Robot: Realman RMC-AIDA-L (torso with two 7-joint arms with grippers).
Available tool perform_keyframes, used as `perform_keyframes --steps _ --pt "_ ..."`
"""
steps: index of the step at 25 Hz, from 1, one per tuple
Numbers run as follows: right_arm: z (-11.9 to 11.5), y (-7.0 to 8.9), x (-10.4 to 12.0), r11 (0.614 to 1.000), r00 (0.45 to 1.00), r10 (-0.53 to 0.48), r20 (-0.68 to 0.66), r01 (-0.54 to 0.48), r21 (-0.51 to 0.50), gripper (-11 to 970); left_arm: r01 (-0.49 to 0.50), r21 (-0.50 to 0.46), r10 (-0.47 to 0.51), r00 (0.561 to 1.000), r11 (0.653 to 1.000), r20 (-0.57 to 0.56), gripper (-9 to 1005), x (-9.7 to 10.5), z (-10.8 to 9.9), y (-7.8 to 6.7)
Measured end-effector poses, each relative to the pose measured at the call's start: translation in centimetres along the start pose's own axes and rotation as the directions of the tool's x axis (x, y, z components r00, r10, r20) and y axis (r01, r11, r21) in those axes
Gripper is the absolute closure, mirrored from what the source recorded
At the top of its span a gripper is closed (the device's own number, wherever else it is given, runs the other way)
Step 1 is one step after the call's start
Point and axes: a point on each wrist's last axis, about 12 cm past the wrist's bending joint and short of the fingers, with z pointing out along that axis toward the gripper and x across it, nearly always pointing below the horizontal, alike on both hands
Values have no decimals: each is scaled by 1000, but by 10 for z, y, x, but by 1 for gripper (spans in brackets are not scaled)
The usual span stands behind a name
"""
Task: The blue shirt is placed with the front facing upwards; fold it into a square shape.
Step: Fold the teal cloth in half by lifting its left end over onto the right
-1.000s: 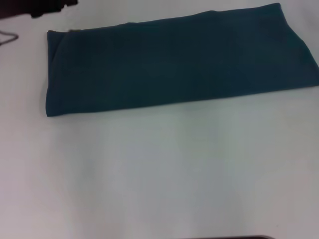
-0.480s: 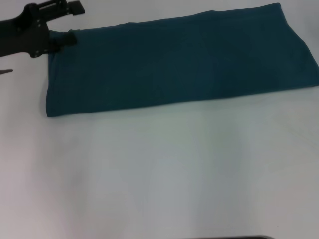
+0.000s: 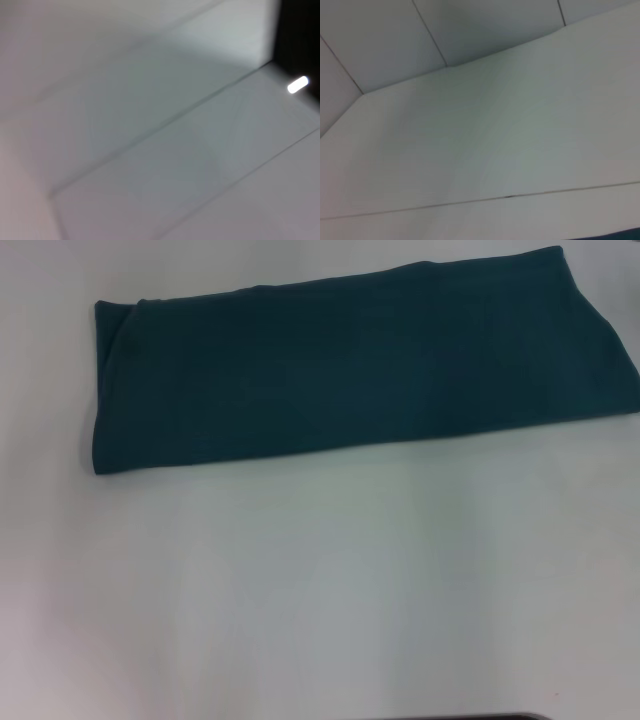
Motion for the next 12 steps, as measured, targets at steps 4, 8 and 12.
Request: perform_keyframes --steps 4,8,12 --pt "1 2 0 1000 1000 -5 -7 5 -6 211 -230 30 231 971 973 -58 120 -12 5 -4" --pt "1 1 0 1000 1000 -5 -6 5 -5 211 -197 -47 175 940 979 -294 122 -16 23 -7" --pt "1 1 1 1000 1000 -5 -7 5 -5 212 -155 -75 122 937 985 -328 123 -13 27 -11"
